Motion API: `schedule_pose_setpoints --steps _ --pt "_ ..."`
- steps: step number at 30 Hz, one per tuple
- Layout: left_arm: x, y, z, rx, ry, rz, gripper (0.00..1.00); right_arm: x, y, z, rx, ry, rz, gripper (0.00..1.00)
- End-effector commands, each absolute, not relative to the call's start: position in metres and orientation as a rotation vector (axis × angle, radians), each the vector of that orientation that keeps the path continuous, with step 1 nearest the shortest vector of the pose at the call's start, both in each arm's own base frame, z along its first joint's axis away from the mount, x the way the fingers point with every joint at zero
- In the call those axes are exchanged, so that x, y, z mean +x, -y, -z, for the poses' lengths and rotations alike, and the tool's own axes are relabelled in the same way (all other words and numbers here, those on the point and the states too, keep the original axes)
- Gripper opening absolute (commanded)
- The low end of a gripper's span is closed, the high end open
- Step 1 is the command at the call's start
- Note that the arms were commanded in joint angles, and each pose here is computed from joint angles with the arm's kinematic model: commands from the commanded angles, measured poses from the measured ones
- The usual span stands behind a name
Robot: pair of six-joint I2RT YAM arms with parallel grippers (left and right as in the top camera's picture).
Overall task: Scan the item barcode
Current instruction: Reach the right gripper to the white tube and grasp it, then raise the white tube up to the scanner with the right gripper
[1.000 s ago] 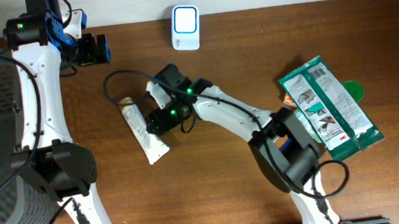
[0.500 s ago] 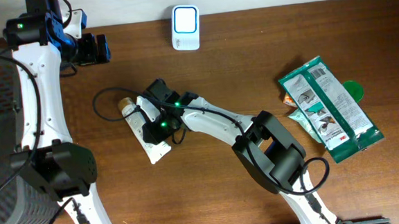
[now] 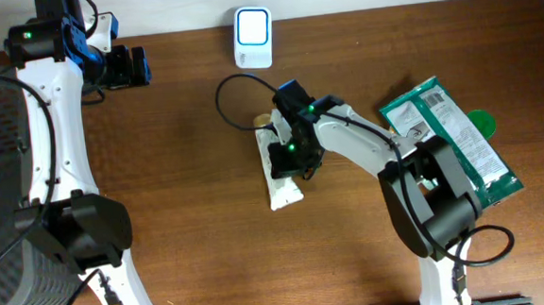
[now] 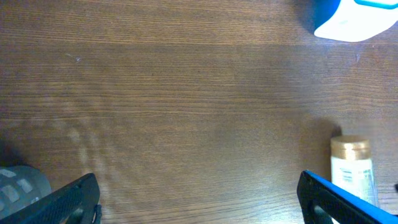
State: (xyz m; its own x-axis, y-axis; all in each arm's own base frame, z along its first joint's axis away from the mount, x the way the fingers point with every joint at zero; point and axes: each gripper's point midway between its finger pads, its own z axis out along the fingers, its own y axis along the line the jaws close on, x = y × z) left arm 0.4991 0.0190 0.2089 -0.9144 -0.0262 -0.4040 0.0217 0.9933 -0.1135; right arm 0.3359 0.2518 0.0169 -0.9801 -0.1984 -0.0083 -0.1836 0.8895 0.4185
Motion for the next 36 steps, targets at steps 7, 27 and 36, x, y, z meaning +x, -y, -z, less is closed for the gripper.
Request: schedule_pose_setpoints --steps 7,27,36 --pt "0.498 -0.02 -0.224 0.004 -2.685 0.153 0.99 0.367 -0.264 -0.024 0.37 3.043 0.991 0.54" --pt "0.498 -0.02 -0.224 0.004 -2.685 0.153 0.99 0.316 -0.262 -0.19 0.813 2.969 1.439 0.04" --pt "0.498 -0.02 -0.224 0.004 -2.685 0.153 0.99 0.319 -0.245 -0.237 0.782 2.739 1.875 0.04"
